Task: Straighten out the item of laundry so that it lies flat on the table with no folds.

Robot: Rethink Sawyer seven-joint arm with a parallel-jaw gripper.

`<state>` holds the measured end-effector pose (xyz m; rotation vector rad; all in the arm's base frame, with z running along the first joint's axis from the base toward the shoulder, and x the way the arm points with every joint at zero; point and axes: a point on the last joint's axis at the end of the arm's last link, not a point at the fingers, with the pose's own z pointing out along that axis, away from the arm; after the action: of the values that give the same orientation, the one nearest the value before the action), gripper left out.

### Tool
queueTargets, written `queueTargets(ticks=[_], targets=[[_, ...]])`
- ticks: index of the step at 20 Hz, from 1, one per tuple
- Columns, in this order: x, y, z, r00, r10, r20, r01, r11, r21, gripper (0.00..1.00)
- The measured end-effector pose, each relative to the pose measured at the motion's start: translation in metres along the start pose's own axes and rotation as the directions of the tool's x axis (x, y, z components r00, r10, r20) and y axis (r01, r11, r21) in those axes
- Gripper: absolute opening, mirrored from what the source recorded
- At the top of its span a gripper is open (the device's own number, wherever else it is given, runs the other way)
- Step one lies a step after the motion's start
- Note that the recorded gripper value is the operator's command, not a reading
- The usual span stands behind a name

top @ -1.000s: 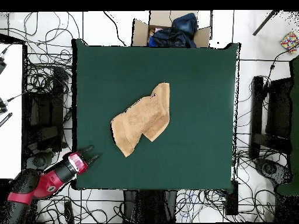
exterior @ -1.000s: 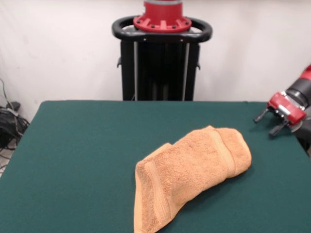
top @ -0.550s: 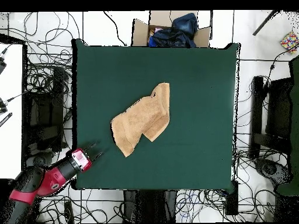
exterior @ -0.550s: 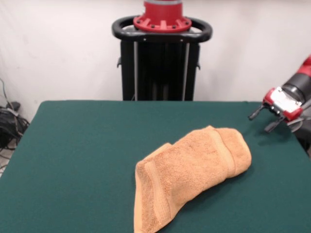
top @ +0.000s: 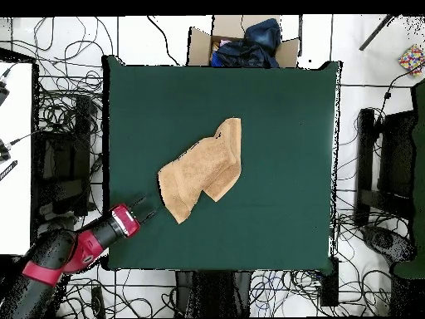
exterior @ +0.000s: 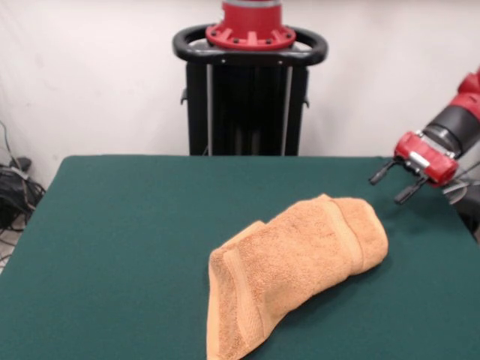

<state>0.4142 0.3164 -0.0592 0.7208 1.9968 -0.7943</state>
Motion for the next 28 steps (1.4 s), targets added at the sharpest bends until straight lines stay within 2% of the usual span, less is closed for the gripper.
queueTargets(ticks=[9,18,28], targets=[[-0.006,-0.005,0.024,0.997,0.043,-0.065,-0.041,0.999,0.032,1.00],[-0.005,-0.003,0.027,0.997,0.040,-0.066,-0.040,0.999,0.003,1.00],[0.013,-0.015,0.043,0.999,0.000,-0.046,0.001,1.000,0.025,1.00]])
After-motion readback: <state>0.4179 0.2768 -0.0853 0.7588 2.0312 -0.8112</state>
